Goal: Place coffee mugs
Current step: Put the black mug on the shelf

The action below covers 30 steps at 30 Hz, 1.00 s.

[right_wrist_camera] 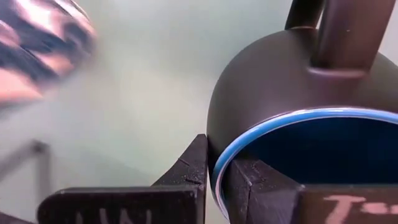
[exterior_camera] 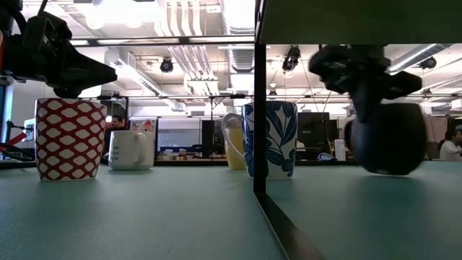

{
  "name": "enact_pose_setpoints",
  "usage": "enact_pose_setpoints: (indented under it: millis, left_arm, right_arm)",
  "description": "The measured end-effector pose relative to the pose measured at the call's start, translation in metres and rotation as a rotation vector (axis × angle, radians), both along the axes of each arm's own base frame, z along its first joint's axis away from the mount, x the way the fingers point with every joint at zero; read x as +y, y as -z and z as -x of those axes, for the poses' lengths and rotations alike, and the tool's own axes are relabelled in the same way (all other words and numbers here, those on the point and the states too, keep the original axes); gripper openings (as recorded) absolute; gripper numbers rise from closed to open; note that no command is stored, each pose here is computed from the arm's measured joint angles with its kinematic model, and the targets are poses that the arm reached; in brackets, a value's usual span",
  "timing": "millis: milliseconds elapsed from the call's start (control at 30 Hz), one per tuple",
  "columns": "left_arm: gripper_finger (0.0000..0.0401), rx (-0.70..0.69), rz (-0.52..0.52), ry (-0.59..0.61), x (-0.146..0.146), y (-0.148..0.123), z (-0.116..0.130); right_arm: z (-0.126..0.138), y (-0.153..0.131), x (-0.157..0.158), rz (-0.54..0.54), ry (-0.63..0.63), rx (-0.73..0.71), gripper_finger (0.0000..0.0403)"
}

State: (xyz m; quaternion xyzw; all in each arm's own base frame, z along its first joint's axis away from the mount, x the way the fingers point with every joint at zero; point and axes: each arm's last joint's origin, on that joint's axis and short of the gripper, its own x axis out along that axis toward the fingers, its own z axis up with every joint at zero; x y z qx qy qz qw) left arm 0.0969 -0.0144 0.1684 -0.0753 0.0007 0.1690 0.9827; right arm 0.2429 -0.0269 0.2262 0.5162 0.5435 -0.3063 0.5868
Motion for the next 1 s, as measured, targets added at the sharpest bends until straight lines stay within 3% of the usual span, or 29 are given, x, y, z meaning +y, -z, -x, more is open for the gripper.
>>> enact_pose_setpoints:
  millis: [200, 367, 700, 1000]
  left_arm:
    - [0.0087, 0.000, 0.000, 0.000, 0.000, 0.000, 0.000]
    - [0.0087, 0.000, 0.000, 0.000, 0.000, 0.000, 0.000]
    - [0.0087, 0.000, 0.000, 0.000, 0.000, 0.000, 0.000]
    - [0.0087, 0.000, 0.000, 0.000, 0.000, 0.000, 0.000]
  right_arm:
    - [-0.006, 0.003, -0.009, -0.023, 0.144, -0.011, 0.0019]
    - [-0.010, 0.011, -0.014, -0.024, 0.155, 0.021, 0.0051]
    - [-0.008, 0.009, -0.014, 0.023, -0.031, -0.019, 0.0113]
    - [0.012, -0.007, -0.006, 0.004, -0.425, -0.098, 0.0133]
